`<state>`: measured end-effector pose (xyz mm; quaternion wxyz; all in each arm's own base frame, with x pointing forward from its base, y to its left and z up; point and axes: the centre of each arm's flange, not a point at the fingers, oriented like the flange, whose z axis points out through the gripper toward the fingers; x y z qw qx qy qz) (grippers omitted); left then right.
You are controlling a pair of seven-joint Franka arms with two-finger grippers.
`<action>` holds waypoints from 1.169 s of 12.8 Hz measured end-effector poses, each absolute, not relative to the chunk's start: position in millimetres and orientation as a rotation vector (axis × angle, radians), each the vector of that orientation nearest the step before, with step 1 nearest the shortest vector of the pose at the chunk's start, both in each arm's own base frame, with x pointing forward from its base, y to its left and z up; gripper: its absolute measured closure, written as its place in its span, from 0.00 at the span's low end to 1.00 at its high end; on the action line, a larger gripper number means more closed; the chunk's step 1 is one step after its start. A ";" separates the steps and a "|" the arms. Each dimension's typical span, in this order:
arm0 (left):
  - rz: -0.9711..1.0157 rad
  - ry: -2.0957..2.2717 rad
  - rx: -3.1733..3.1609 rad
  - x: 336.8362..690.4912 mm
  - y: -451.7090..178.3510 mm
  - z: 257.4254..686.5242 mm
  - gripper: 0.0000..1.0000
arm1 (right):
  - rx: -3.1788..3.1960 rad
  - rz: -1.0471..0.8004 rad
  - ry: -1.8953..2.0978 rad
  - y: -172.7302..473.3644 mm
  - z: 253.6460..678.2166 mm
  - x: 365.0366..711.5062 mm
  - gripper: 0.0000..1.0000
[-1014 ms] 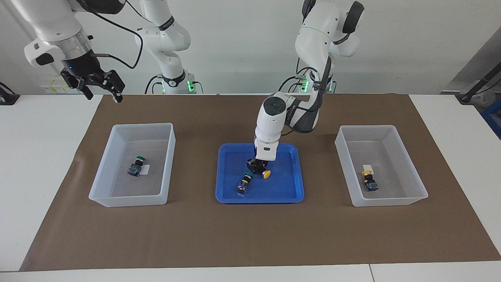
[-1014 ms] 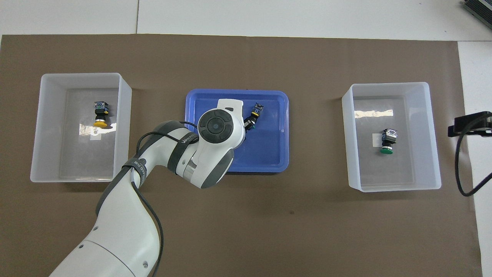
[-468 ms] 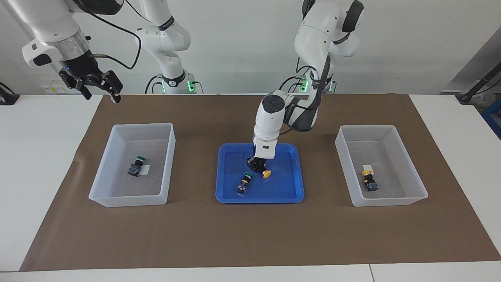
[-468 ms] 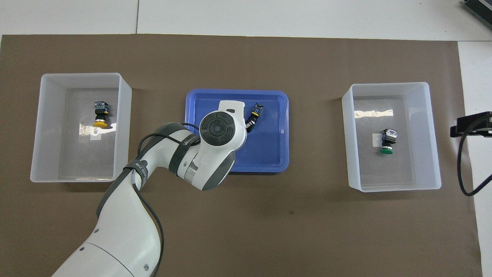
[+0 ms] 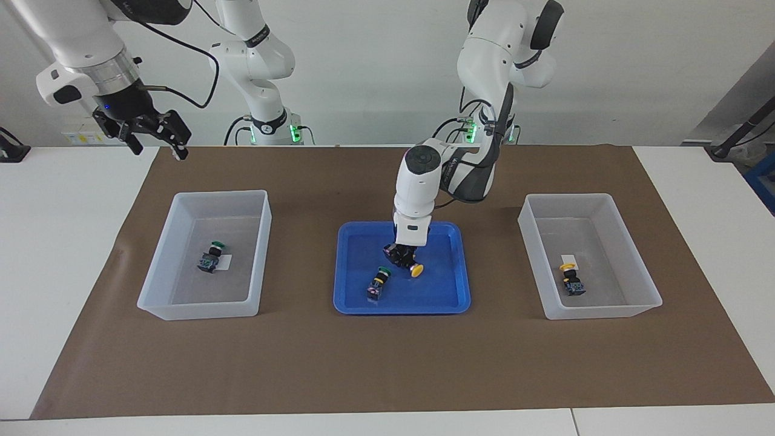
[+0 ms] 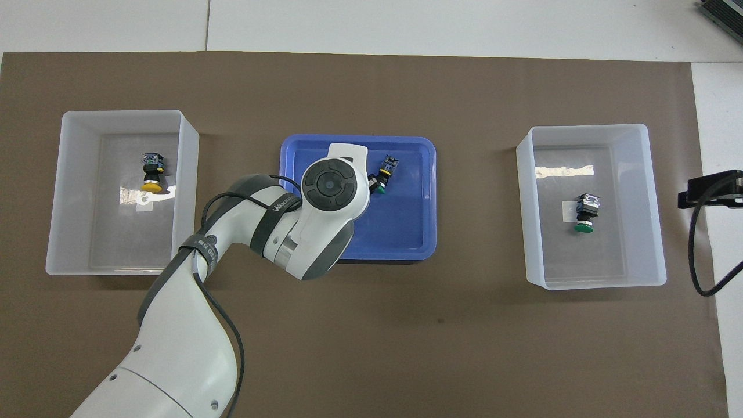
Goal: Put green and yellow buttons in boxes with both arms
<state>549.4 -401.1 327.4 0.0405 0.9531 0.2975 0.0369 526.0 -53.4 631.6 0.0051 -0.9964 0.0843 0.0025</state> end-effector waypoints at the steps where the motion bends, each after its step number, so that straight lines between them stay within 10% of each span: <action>1: 0.111 0.919 2.933 559.5 -398.1 345.7 0.59 | -3.120 0.009 0.264 -53.3 631.4 526.0 0.00; 8: 0.005 0.676 3.108 627.3 -324.3 421.3 0.59 | -3.113 -0.073 0.288 26.0 615.5 545.7 0.00; 15: -0.088 0.182 3.184 682.4 -113.0 461.9 0.59 | -3.024 -0.202 0.540 181.9 500.7 607.3 0.00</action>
